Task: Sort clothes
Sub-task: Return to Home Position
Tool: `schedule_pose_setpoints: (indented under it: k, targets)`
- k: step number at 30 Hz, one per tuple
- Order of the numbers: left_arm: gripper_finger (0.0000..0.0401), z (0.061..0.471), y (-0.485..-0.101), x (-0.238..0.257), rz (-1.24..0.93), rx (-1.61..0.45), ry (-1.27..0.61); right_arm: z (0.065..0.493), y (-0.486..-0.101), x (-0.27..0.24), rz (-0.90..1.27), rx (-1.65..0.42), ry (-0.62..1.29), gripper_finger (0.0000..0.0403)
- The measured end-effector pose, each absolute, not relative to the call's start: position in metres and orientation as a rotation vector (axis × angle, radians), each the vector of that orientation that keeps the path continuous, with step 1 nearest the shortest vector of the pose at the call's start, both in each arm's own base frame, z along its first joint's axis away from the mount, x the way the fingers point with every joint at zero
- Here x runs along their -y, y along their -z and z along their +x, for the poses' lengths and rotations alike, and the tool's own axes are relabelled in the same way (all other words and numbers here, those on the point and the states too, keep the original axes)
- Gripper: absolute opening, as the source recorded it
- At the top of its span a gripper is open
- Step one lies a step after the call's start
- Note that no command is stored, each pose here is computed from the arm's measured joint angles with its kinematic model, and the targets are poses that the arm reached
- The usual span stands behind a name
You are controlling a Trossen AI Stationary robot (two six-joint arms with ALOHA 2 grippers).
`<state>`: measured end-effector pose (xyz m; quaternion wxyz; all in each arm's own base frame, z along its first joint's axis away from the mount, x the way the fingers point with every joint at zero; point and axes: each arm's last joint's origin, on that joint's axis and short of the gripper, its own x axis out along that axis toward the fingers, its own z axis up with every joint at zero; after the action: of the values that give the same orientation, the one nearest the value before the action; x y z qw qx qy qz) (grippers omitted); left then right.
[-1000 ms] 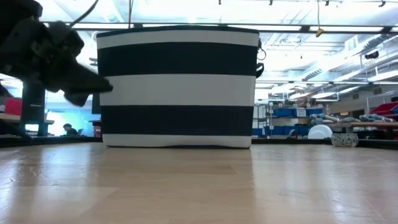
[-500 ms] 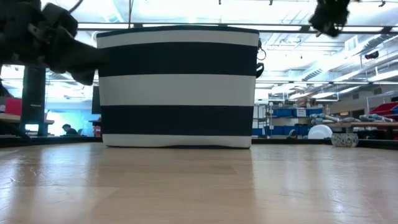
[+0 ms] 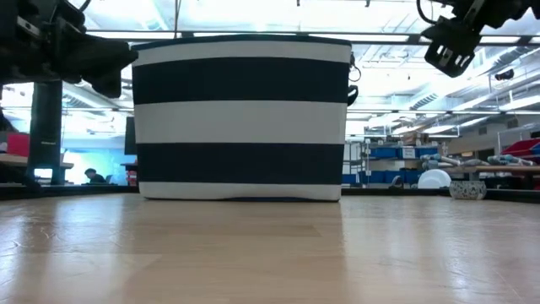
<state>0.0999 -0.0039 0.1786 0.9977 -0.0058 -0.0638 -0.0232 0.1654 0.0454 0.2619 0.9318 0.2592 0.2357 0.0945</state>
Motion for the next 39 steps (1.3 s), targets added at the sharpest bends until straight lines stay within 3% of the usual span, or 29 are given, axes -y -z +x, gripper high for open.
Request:
schedule_pose_setpoints:
  k: [8,39]
  targets:
    - [0.0104,0.095,-0.186,-0.005,0.008,0.217,0.009,0.166,-0.267,-0.049,0.523,-0.433,-0.233,0.0186]
    - [0.0104,0.097,-0.167,-0.007,-0.064,0.018,-0.059,0.167,-0.266,-0.052,0.466,-0.424,-0.234,0.0186]
